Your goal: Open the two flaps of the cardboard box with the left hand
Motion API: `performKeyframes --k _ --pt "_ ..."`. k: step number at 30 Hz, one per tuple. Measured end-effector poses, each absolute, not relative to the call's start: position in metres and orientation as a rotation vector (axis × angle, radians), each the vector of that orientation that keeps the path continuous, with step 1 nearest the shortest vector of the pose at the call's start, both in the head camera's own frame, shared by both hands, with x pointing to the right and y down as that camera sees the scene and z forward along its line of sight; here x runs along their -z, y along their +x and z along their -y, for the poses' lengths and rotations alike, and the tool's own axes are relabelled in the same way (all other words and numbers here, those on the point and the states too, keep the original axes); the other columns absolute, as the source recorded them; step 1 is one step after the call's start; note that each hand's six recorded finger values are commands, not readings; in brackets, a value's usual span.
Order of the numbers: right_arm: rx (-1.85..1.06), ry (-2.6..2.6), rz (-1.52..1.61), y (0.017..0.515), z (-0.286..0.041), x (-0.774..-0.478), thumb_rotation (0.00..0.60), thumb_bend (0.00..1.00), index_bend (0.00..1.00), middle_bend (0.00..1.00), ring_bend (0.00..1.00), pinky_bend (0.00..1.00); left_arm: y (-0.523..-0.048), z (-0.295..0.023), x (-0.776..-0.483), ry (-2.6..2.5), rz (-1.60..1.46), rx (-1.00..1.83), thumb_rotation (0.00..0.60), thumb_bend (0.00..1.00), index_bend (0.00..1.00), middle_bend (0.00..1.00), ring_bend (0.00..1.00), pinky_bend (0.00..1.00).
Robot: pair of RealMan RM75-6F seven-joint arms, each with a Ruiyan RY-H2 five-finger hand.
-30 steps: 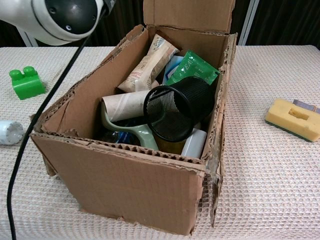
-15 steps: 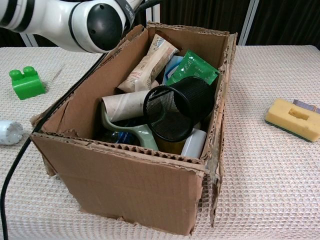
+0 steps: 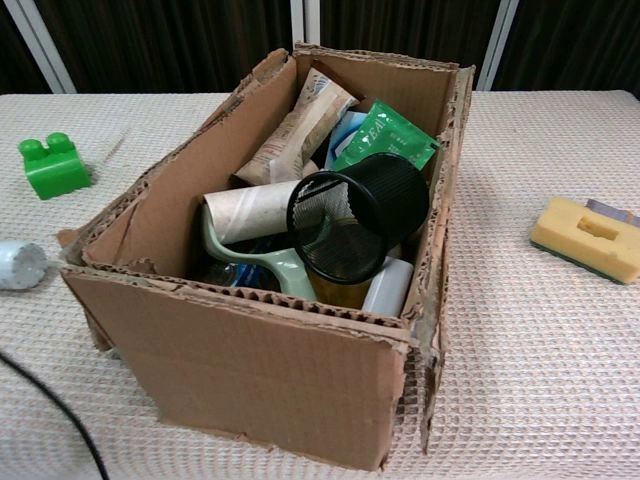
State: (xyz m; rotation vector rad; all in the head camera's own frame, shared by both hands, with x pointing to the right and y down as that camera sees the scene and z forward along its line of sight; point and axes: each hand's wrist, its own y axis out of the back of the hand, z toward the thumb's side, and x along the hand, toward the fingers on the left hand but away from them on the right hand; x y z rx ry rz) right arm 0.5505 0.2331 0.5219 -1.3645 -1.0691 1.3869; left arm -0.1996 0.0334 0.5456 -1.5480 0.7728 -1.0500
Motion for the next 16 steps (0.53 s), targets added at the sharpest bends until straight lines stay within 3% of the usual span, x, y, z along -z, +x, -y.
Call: performKeyframes --k 5,16 --pt "-1.449 -1.38 1.066 0.551 -0.248 -0.537 0.561 0.59 0.0 0.0 0.0 0.0 -0.273 -0.081 -0.524 -1.573 -0.84 1.167 0.047 0.12 0.04 0.06 0.03 0.17" --pt "-1.515 -1.403 1.031 0.55 -0.271 -0.555 0.56 0.59 0.0 0.0 0.0 0.0 -0.442 -0.209 -0.541 -1.401 -0.954 1.378 0.067 0.13 0.04 0.07 0.03 0.17"
